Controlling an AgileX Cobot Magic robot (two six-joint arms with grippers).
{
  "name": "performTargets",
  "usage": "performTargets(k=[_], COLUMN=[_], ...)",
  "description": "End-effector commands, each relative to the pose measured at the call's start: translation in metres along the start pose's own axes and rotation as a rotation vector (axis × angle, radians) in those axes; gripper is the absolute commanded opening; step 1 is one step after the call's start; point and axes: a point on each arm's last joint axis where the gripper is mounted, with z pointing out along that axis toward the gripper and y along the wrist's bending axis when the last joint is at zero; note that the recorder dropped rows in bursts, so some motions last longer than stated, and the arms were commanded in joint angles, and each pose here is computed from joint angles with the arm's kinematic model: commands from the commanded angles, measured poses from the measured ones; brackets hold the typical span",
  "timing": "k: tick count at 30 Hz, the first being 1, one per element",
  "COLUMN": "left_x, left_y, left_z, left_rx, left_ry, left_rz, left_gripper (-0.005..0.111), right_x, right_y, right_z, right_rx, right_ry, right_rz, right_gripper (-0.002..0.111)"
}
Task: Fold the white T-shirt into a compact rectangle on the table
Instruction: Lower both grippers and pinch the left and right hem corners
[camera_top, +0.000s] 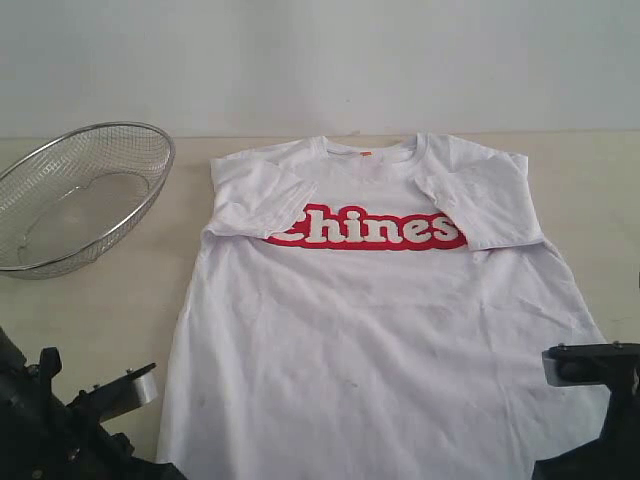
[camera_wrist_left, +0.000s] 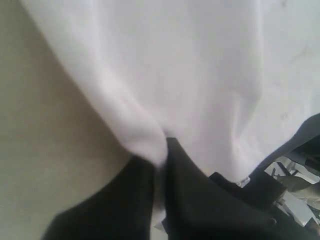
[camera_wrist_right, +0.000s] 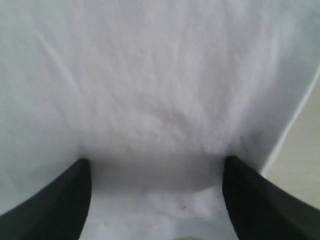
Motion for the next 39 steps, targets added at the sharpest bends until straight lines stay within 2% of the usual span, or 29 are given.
performTargets(k=[1,9,16,25,27,31,39], left_x=[-0.007,-0.007,-0.006,-0.006,-0.006,-0.006,-0.017], left_y=[0.013,0.013,0.013,0.013,0.012,0.011,0.0], left_z=[0.004,0.004,0.004,0.004,0.004,0.004,-0.002], left_rx=[-0.121,-0.121,-0.115,-0.115,-0.113,-0.101,-0.044], left_ry=[-0.068,-0.068,-0.062,-0.062,-0.06,-0.054,-0.062], left_rz=[0.008,0.008,0.008,0.014,0.014,0.024,0.083], left_gripper=[0.005,0.005,0.005,0.005,0.005,0.005,0.005], right_x=[-0.002,-0.002,-0.002,-0.002,-0.002,-0.002,-0.005], right_y=[-0.001,-0.001,-0.001,-0.001,-0.001,0.0,0.006], right_z=[0.003,0.003,0.003,0.004,0.004,0.004,0.002], right_rx=[0.005,0.005,0.005,0.005,0.004,0.0,-0.067], right_ry=[-0.009,-0.009,-0.013,-0.011,-0.011,-0.01,-0.03], right_rz=[-0.023,-0.025,-0.042,-0.061,-0.06,-0.073,-0.06], right_gripper=[0.066,0.065,0.04,0.037,0.029,-0.001,0.0])
